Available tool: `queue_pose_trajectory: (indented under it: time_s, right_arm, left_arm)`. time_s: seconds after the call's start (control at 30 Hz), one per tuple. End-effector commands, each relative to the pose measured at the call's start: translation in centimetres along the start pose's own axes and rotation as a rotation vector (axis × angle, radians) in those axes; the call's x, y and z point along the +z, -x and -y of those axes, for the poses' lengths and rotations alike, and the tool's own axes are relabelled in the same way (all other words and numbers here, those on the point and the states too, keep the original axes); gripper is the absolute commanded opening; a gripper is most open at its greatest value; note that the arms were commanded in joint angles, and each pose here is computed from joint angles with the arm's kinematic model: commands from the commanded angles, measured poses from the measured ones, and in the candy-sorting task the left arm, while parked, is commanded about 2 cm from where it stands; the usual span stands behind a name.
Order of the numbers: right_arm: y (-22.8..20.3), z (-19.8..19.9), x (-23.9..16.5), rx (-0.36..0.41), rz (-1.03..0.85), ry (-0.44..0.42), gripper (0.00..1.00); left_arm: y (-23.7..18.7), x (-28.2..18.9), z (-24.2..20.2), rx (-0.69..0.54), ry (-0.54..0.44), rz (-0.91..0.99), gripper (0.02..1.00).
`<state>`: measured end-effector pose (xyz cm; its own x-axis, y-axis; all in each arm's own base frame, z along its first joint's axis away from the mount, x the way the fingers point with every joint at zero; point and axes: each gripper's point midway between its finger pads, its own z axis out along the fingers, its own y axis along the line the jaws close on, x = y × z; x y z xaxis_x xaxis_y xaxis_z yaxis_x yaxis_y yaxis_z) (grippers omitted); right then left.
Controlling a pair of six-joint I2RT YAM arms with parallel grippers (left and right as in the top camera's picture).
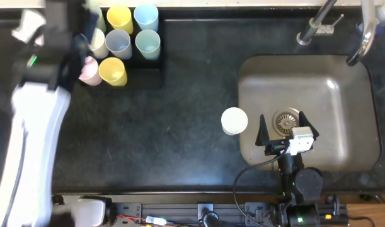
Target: Store Cups
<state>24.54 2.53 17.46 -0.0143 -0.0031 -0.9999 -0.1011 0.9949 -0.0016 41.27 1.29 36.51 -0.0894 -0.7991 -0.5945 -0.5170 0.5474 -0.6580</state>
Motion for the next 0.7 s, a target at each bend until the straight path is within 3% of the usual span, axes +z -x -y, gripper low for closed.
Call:
queue_pose_trajectory:
  time_s: [0.03, 0.13, 0.23, 0.7]
  right_arm:
    - [-0.3, -0.2, 0.0, 0.005, 0.003, 0.010, 1.000]
    - [-0.3, -0.2, 0.0, 0.005, 0.003, 0.010, 0.996]
    - [-0.3, -0.2, 0.0, 0.005, 0.003, 0.010, 0.998]
    - [-0.3, -0.2, 0.0, 0.005, 0.003, 0.010, 0.998]
  left_arm:
    - [0.0, -4.8, 2.5, 0.762, -0.320, 0.140, 1.000]
    - [-0.5, -7.9, 1.9, 0.859, -0.473, 0.278, 1.000]
    - [-2.0, -9.8, -0.5, 0.906, -0.545, 0.381, 1.000]
    - [-9.9, -10.1, -13.6, 0.868, -0.642, 0.551, 1.000]
